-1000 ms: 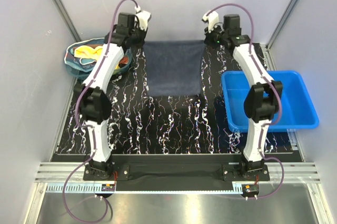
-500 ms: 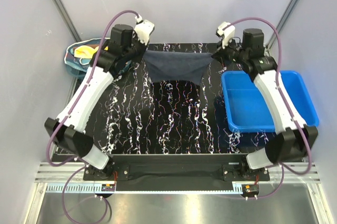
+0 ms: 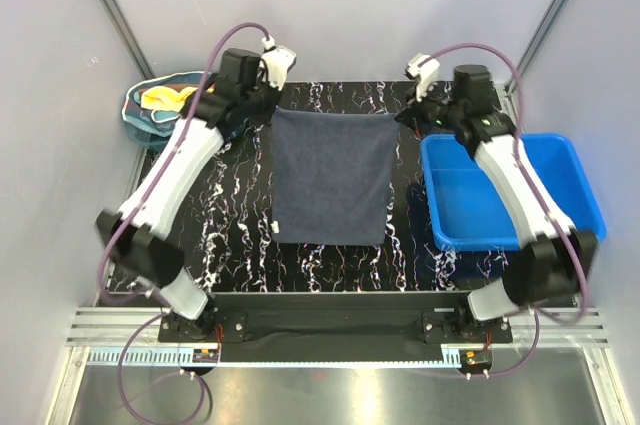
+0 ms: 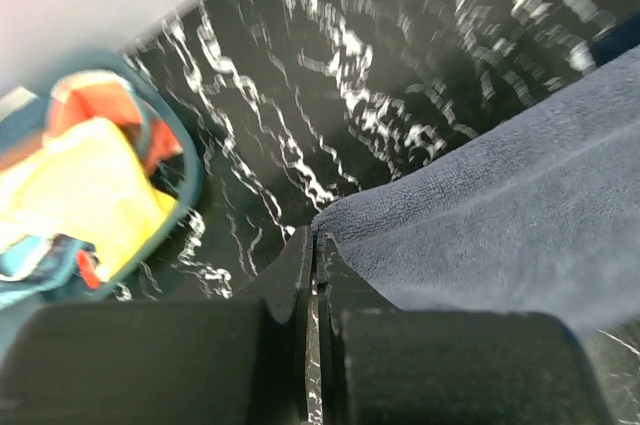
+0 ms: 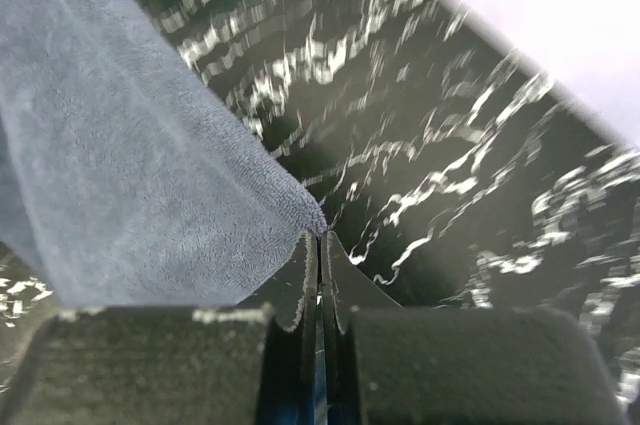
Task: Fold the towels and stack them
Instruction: Fold the towel
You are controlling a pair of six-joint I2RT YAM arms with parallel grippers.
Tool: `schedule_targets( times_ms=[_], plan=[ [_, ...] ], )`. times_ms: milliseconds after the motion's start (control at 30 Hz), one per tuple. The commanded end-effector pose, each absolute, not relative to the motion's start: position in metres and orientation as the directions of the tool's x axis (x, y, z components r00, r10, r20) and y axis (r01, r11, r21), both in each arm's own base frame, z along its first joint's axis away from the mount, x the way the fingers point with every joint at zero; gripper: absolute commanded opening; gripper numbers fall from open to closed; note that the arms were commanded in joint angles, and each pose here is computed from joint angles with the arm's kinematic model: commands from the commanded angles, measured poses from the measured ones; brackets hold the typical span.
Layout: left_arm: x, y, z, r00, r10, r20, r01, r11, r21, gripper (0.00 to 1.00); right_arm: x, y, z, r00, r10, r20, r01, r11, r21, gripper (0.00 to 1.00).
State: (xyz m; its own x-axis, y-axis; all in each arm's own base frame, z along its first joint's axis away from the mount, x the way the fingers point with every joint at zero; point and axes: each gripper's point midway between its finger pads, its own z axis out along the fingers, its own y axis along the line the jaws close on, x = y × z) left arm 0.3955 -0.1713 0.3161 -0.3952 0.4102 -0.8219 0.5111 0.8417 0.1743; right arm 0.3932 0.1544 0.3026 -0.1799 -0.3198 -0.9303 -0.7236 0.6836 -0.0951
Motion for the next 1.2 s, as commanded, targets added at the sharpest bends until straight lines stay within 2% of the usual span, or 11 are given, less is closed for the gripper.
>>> schedule_targets(
  times_ms=[0,33,100,133,167,200,267,300,467,900,1167],
  plan=[
    [0.442,-0.165,0.280,-0.458,0.377,-0.805,0.477,0.868,0.135,0.00,0.434,0.161,0.281,-0.191,-0.337,-0.922,-0.728,0.679,-0.097,0.00],
    [0.453,-0.160,0.275,-0.465,0.363,-0.807,0.471,0.874,0.122,0.00,0.451,0.164,0.253,-0.242,-0.348,-0.906,-0.732,0.678,-0.065,0.00],
    [0.480,-0.159,0.244,-0.497,0.361,-0.789,0.473,0.875,0.102,0.00,0.474,0.168,0.241,-0.249,-0.356,-0.901,-0.739,0.671,-0.061,0.00],
    [0.488,-0.163,0.240,-0.494,0.355,-0.793,0.492,0.867,0.082,0.00,0.488,0.171,0.208,-0.311,-0.363,-0.878,-0.741,0.672,-0.015,0.00],
    [0.498,-0.162,0.227,-0.511,0.353,-0.783,0.493,0.867,0.070,0.00,0.502,0.174,0.210,-0.301,-0.358,-0.884,-0.740,0.673,-0.021,0.00],
    [0.511,-0.163,0.195,-0.555,0.356,-0.752,0.491,0.870,0.050,0.00,0.512,0.174,0.199,-0.311,-0.366,-0.877,-0.738,0.674,-0.020,0.00],
    [0.538,-0.160,0.171,-0.587,0.352,-0.729,0.491,0.871,0.025,0.00,0.536,0.174,0.160,-0.351,-0.385,-0.854,-0.726,0.687,-0.011,0.00],
    [0.536,-0.159,0.140,-0.635,0.365,-0.681,0.493,0.870,0.008,0.00,0.541,0.173,0.168,-0.333,-0.384,-0.861,-0.719,0.694,-0.032,0.00],
    [0.565,-0.162,0.130,-0.621,0.364,-0.694,0.501,0.865,0.006,0.00,0.567,0.167,0.147,-0.322,-0.419,-0.849,-0.703,0.707,-0.082,0.00],
    [0.544,-0.138,0.163,-0.578,0.406,-0.708,0.471,0.874,0.117,0.00,0.548,0.151,0.135,-0.342,-0.470,-0.814,-0.688,0.715,-0.124,0.00],
    [0.509,-0.142,0.166,-0.613,0.396,-0.683,0.496,0.867,0.058,0.00,0.508,0.151,0.145,-0.377,-0.439,-0.815,-0.687,0.723,-0.072,0.00]
  ],
)
